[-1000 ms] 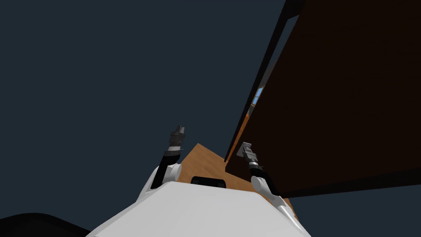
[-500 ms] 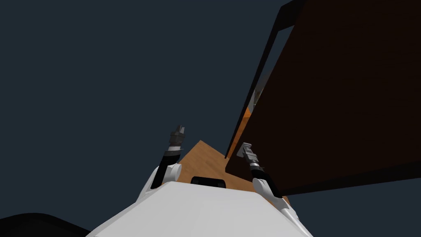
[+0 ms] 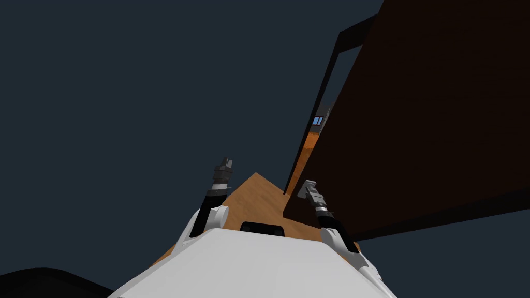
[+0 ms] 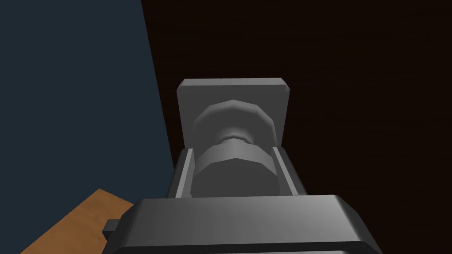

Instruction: Pull the door open

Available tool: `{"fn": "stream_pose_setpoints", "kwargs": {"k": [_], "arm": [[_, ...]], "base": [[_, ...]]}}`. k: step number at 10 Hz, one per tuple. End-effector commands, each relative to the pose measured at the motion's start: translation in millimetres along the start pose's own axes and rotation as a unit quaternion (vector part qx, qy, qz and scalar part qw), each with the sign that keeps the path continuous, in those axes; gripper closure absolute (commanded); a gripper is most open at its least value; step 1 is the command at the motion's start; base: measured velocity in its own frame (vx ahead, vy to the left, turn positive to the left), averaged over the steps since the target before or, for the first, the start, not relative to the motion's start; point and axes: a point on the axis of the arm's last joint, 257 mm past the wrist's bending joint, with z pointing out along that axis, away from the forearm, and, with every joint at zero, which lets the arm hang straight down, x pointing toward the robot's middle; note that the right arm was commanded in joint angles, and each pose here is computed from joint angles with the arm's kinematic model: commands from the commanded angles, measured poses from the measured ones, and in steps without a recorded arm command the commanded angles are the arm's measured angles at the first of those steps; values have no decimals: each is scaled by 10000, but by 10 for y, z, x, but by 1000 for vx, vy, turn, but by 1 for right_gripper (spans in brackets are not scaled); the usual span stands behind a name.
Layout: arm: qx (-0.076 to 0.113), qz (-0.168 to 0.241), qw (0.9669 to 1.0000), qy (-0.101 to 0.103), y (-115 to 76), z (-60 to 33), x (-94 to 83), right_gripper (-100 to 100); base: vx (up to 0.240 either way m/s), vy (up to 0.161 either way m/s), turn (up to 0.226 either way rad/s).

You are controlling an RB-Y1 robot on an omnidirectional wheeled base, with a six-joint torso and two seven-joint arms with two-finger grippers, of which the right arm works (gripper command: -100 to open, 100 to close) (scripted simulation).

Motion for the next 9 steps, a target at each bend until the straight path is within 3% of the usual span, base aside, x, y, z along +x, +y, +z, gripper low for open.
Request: {"fn": "stream_pose_setpoints", "kwargs": {"k": [1, 9], "arm": [[0, 0, 10000, 0, 0, 0, 0, 100], [349, 6, 9994, 25, -57, -151, 19, 100]], "base": [[-115, -21, 30], [-214, -62, 138]]}}
